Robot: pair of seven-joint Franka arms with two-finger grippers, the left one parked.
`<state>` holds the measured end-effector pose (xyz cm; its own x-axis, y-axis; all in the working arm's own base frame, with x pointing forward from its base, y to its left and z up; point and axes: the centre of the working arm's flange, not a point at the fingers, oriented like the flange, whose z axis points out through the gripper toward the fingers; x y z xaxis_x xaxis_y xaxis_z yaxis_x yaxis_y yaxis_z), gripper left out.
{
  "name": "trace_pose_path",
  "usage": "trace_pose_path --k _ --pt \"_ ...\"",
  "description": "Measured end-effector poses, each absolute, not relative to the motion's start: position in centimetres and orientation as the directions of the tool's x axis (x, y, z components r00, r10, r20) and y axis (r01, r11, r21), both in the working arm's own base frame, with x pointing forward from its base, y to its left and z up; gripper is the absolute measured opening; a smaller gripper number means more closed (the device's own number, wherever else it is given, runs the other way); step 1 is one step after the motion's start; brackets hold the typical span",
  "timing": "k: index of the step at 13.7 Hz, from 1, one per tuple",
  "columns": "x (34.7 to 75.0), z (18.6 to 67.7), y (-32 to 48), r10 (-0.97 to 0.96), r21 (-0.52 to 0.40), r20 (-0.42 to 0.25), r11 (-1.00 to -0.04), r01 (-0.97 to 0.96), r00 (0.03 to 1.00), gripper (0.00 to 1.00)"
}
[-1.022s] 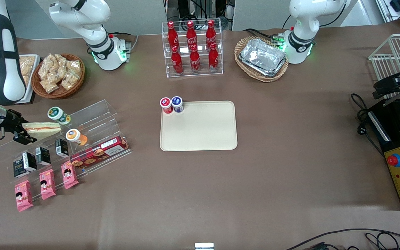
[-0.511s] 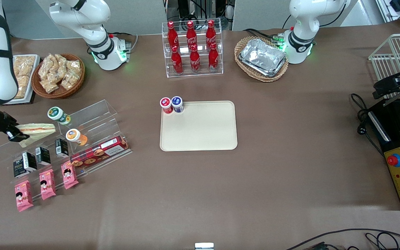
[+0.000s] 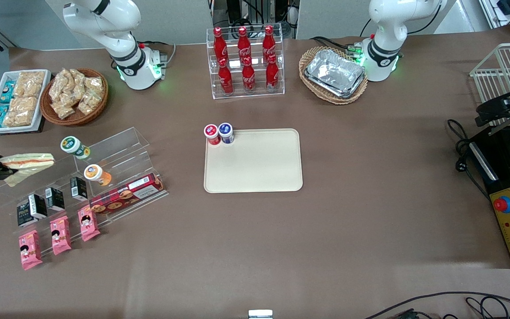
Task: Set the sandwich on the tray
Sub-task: 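Lift the sandwich out of the rack with the right gripper, then carry the sandwich over the cream tray with the right gripper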
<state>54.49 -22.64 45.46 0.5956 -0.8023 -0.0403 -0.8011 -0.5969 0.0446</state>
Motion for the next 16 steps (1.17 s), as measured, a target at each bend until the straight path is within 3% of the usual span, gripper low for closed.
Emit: trace_pose_path --k 7,16 --pt "56.2 52.5 -17.3 -0.747 0.029 -0.134 -0.659 -0.751 0.651 0.20" --pt "59.1 52.8 6.8 -0.686 0.030 -0.149 -0.723 -0.690 0.713 0.23"
